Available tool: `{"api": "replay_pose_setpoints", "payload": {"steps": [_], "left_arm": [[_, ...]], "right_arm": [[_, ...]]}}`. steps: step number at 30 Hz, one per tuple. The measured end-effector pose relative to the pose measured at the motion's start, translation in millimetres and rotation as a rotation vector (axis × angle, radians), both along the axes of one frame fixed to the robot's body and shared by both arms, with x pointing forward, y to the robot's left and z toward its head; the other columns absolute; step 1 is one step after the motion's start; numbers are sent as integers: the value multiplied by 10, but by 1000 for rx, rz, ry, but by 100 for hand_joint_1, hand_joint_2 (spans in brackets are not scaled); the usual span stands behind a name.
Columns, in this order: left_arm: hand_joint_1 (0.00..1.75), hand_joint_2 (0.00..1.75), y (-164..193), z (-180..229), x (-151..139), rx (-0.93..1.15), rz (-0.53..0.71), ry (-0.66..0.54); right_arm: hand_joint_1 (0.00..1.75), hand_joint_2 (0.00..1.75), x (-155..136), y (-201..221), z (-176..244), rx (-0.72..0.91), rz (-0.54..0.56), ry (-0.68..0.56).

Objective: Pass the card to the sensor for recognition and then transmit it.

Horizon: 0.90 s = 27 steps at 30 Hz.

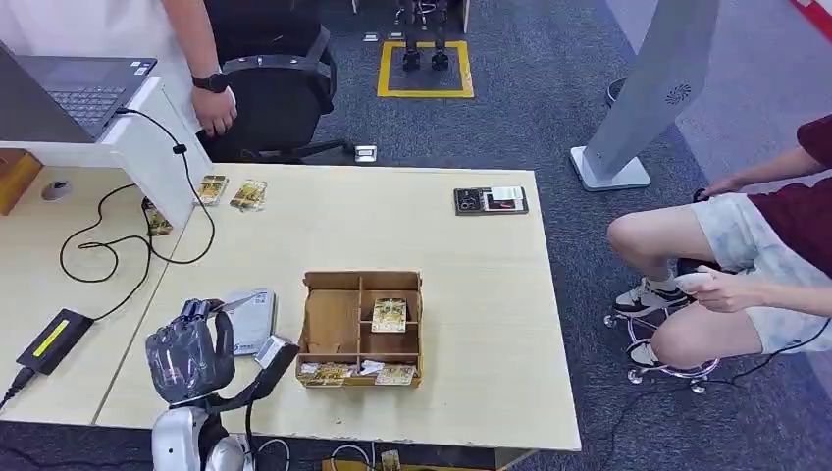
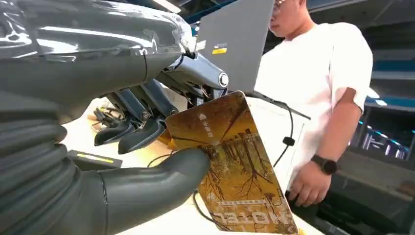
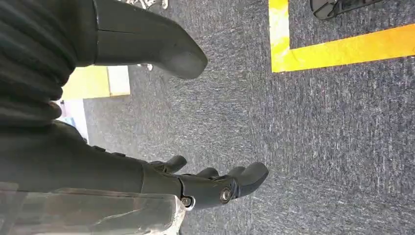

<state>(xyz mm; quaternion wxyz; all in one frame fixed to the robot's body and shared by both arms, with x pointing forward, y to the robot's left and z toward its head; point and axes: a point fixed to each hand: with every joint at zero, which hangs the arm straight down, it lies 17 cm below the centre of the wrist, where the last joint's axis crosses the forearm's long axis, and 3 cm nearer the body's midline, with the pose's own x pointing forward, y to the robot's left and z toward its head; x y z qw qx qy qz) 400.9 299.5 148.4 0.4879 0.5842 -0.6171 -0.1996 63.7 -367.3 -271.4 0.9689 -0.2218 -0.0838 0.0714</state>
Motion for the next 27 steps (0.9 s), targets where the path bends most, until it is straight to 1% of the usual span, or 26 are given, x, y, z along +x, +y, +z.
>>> {"api": "replay_pose_setpoints", "payload": {"steps": [3, 6, 12, 21, 27], "left_arm": [[175, 175, 12, -87, 4, 1, 9, 26], [175, 175, 41, -310, 16, -32, 31, 91], [175, 175, -90, -582, 53, -53, -10, 182], [175, 175, -269, -925, 108, -32, -73, 334], [175, 175, -305, -1047, 117, -38, -92, 381]], "right_arm": [[0, 175, -3, -9, 3, -2, 0, 0], [0, 175, -3, -11, 6, 0, -1, -1], [0, 175, -23, -25, 19, -4, -5, 3], [0, 175, -42, -21, 35, -2, -2, 7], [0, 175, -54, -17, 41, 1, -7, 8]]}}
